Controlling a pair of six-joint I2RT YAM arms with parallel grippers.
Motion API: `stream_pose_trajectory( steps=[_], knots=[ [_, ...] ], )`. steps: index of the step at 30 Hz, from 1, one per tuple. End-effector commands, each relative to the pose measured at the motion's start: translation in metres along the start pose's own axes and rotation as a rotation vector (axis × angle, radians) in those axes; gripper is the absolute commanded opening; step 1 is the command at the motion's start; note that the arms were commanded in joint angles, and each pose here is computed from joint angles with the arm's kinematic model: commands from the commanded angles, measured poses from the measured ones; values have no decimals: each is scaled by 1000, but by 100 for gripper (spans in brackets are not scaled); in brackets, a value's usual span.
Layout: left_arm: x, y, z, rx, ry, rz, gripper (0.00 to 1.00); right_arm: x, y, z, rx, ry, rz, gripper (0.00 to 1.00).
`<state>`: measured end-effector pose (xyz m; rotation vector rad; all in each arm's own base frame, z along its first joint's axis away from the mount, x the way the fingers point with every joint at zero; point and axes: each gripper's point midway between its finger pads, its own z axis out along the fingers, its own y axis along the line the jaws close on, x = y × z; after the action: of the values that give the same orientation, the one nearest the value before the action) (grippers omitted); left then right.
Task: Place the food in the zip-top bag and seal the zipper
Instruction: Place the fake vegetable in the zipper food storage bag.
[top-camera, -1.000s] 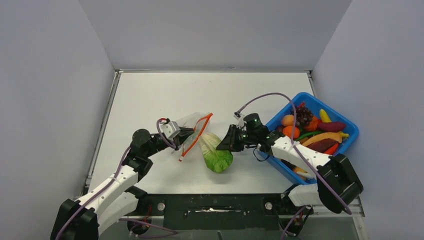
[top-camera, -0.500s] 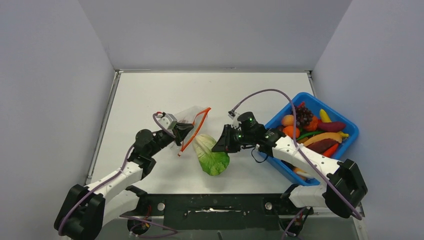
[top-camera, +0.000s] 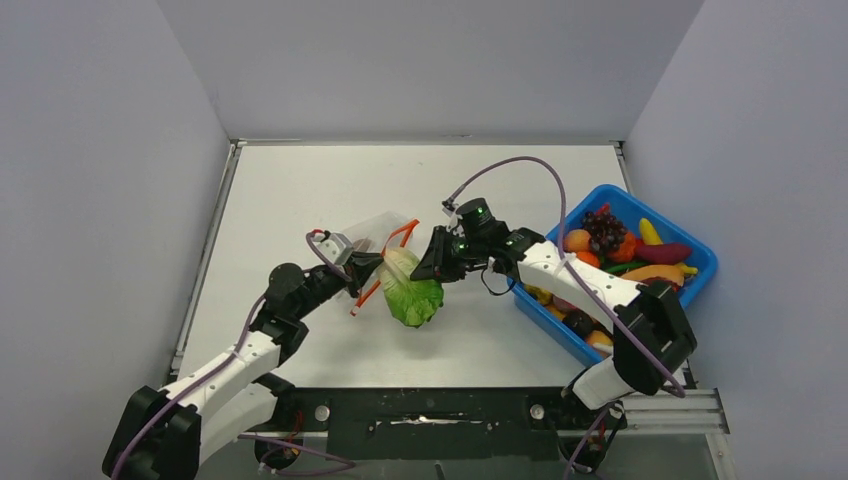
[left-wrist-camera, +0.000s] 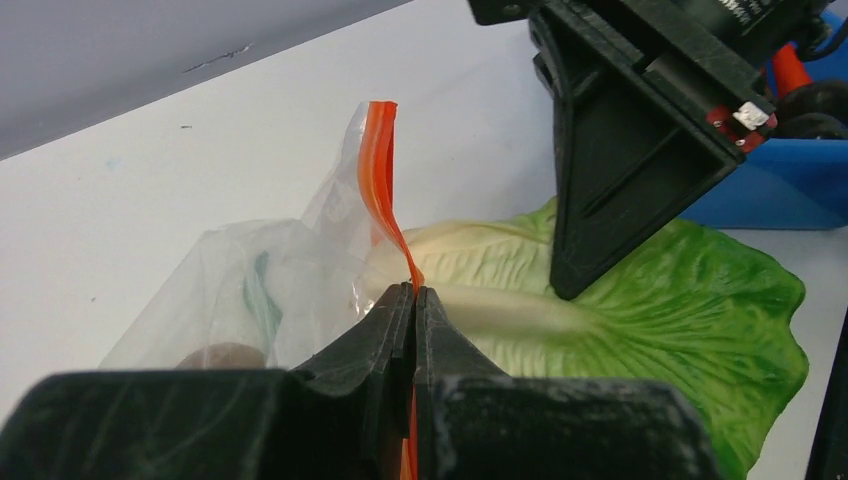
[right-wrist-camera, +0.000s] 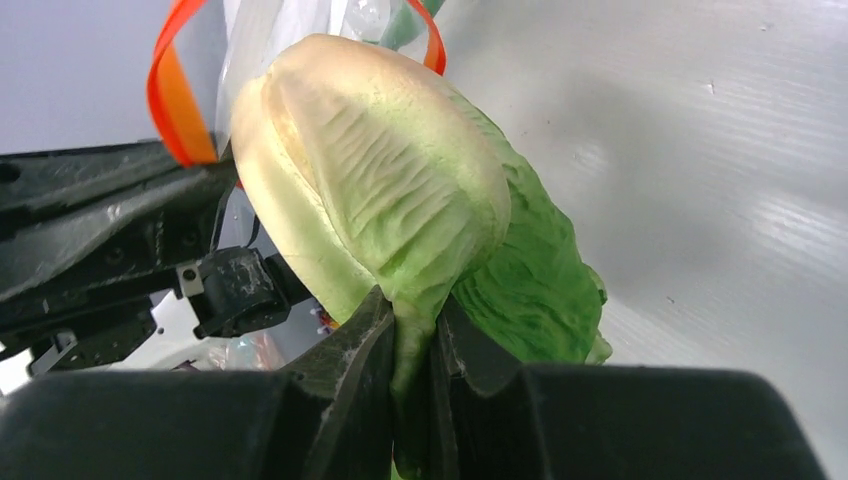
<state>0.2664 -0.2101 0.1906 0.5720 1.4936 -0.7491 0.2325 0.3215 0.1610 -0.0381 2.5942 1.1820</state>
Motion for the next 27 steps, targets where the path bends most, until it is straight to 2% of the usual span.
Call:
stream_pose_trajectory(
  steps=[1,7,13,18,27],
  knots=[
    [-31,-14,6,88,-43,92,0,-17,44,1,-131,-18,-55,0],
    [-27,-39,2,260,8,165,0,-32,69,-1,-252,-25,-47,0],
    [-22,-53,-2,369,54,228,0,-29,63,3,-286,-13,13,0],
    [-15,-58,-5,403,71,229,0,-49,64,1,-333,-110,109,0],
    [3,-48,-1,348,131,243,0,-56,57,6,-424,-130,199,0]
  ],
)
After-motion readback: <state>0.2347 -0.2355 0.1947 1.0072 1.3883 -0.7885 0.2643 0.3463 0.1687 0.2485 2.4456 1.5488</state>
